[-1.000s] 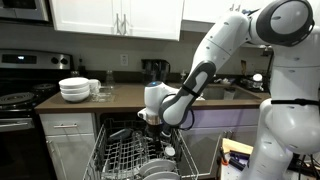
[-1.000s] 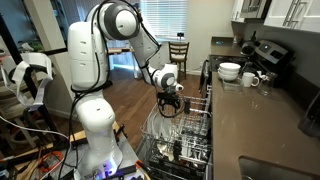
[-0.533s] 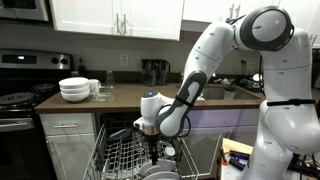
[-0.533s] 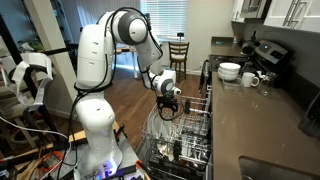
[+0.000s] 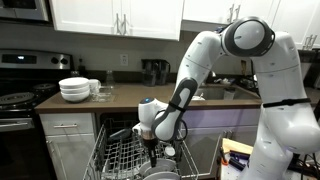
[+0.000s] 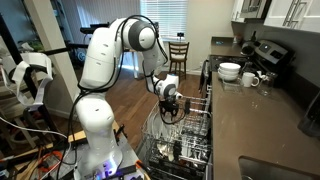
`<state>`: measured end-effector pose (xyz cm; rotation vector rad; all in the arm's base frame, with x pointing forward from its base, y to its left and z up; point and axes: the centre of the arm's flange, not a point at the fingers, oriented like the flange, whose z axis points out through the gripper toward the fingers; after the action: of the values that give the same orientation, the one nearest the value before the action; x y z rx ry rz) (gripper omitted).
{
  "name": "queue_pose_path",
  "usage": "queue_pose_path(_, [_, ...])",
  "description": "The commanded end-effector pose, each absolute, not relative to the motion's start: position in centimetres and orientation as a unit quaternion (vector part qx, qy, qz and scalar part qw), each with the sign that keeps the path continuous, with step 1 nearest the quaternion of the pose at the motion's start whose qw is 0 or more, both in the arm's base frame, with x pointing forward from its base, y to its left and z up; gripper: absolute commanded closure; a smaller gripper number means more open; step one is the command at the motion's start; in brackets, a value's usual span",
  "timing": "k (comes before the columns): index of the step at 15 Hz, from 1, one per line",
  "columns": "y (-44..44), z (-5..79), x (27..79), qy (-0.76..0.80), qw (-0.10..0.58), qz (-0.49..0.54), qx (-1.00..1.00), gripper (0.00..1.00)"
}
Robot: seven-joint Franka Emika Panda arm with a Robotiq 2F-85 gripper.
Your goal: Remove the white plate from the plate dryer and put it on the counter
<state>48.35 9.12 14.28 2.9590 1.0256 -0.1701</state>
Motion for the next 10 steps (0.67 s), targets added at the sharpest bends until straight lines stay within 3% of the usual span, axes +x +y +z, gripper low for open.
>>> queue_pose_path(1, [8.5, 13.8, 49.5, 0.334, -0.009, -0.061, 0.941, 0.66])
queue_pose_path(2, [8.6, 14.1, 49.6, 0.332, -0.010, -0.065, 0.941, 0.78])
queue_pose_path(3, [8.6, 14.2, 49.6, 0.333, -0.012, -0.068, 0.940, 0.78])
queue_pose_path(4, [8.6, 14.5, 49.8, 0.331, -0.010, -0.074, 0.941, 0.57])
queue_pose_path(5, [8.6, 14.6, 49.9, 0.331, -0.011, -0.078, 0.940, 0.62])
queue_pose_path(9, [8.1, 14.9, 50.2, 0.327, -0.013, -0.092, 0.941, 0.44])
queue_pose_path(10, [8.0, 15.0, 50.2, 0.326, -0.014, -0.094, 0.940, 0.53])
